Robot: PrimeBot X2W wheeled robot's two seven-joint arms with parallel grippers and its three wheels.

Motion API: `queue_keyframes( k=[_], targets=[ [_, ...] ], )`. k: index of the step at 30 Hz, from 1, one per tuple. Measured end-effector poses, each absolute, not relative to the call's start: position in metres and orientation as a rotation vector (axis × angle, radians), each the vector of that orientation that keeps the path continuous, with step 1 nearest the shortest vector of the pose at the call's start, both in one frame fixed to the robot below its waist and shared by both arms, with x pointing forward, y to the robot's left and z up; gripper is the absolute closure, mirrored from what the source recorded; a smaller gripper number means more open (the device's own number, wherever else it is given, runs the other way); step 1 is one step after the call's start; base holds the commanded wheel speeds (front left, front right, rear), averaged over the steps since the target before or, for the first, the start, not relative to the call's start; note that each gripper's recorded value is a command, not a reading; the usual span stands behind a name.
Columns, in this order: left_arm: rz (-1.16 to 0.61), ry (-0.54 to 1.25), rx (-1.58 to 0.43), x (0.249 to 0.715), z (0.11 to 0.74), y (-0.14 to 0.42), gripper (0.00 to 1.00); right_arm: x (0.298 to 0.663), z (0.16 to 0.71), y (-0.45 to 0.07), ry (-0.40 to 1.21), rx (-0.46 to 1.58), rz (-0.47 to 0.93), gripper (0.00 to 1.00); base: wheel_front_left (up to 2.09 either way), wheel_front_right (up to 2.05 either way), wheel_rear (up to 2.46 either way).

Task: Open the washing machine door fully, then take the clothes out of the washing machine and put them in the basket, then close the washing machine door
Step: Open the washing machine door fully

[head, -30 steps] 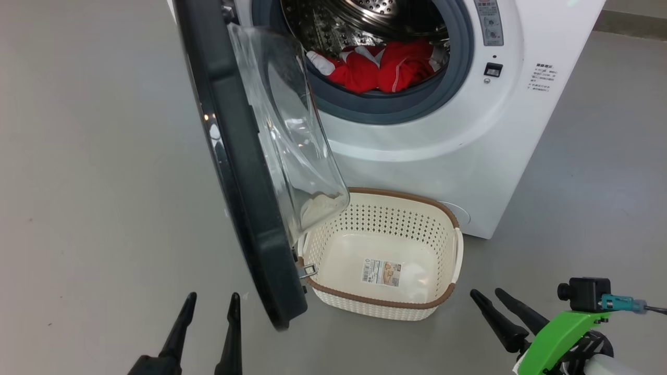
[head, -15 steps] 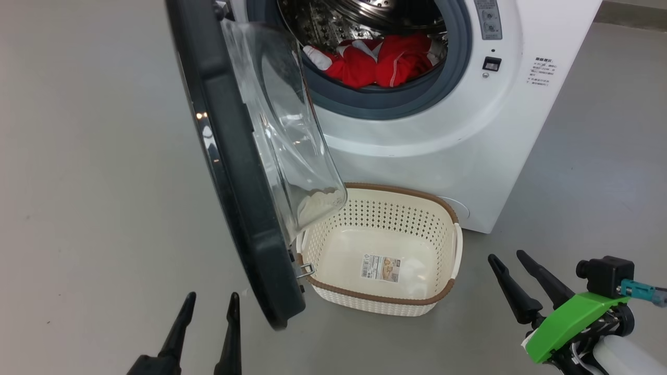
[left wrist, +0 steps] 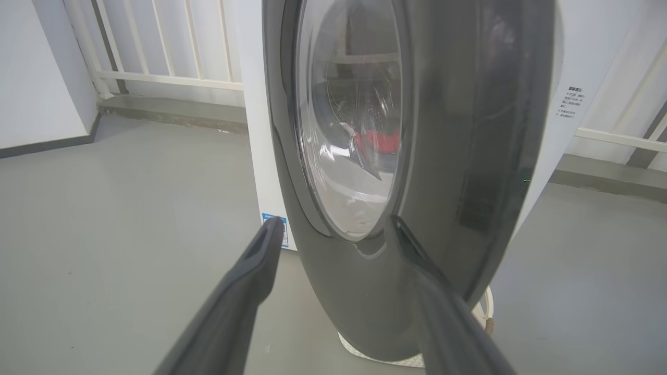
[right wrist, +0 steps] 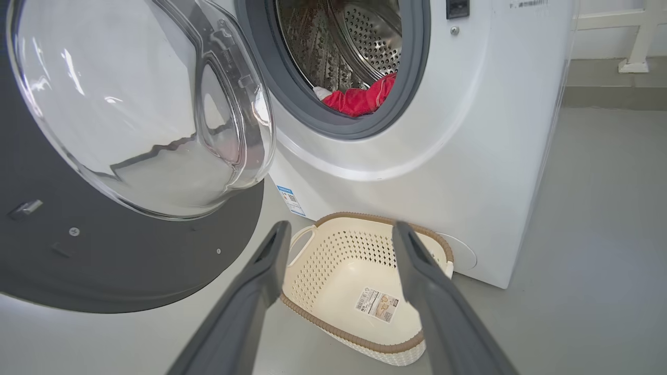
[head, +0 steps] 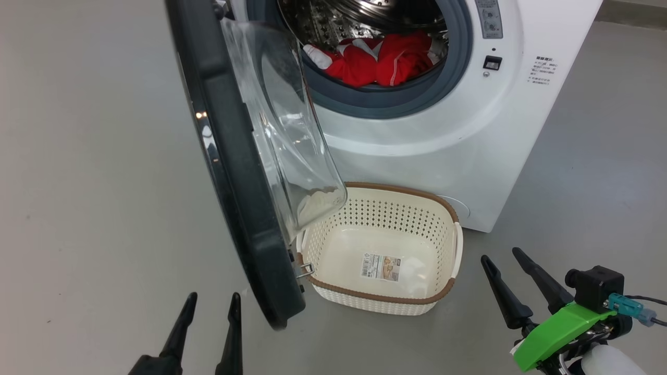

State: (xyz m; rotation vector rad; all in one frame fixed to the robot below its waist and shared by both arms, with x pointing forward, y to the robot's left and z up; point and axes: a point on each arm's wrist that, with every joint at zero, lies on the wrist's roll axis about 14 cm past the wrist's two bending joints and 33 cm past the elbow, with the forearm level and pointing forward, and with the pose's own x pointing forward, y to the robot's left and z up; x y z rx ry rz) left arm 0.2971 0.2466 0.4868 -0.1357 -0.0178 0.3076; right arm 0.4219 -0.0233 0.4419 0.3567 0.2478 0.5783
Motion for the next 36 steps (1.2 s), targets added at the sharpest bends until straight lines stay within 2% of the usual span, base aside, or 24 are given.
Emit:
queue_keyframes(
  k=[11, 20, 32, 33, 34, 35, 36],
  targets=[
    [0.302, -0.017, -0.136, 0.298, 0.487, 0.245, 0.0, 0.426, 0.455, -0.034, 0.158, 0.274, 0.549, 0.0, 0.0, 0.0, 0.0],
    [0.301, -0.017, -0.136, 0.298, 0.487, 0.244, 0.0, 0.41, 0.431, -0.047, 0.217, 0.245, 0.505, 0.0, 0.0, 0.0, 0.0],
    [0.295, -0.022, -0.138, 0.3, 0.488, 0.243, 0.0, 0.412, 0.439, -0.05, 0.189, 0.239, 0.491, 0.0, 0.0, 0.0, 0.0],
    [0.296, -0.023, -0.139, 0.299, 0.488, 0.243, 0.14, 0.412, 0.439, -0.05, 0.185, 0.232, 0.494, 0.0, 0.0, 0.0, 0.0],
    [0.301, -0.025, -0.145, 0.299, 0.489, 0.245, 0.92, 0.412, 0.44, -0.049, 0.182, 0.229, 0.496, 0.0, 0.0, 0.0, 0.0],
    [0.307, -0.027, -0.153, 0.298, 0.489, 0.246, 1.0, 0.412, 0.441, -0.049, 0.18, 0.227, 0.497, 0.0, 0.0, 0.0, 0.0],
    [0.314, -0.029, -0.158, 0.298, 0.489, 0.248, 1.0, 0.412, 0.441, -0.049, 0.178, 0.226, 0.497, 0.0, 0.0, 0.0, 0.0]
  ],
)
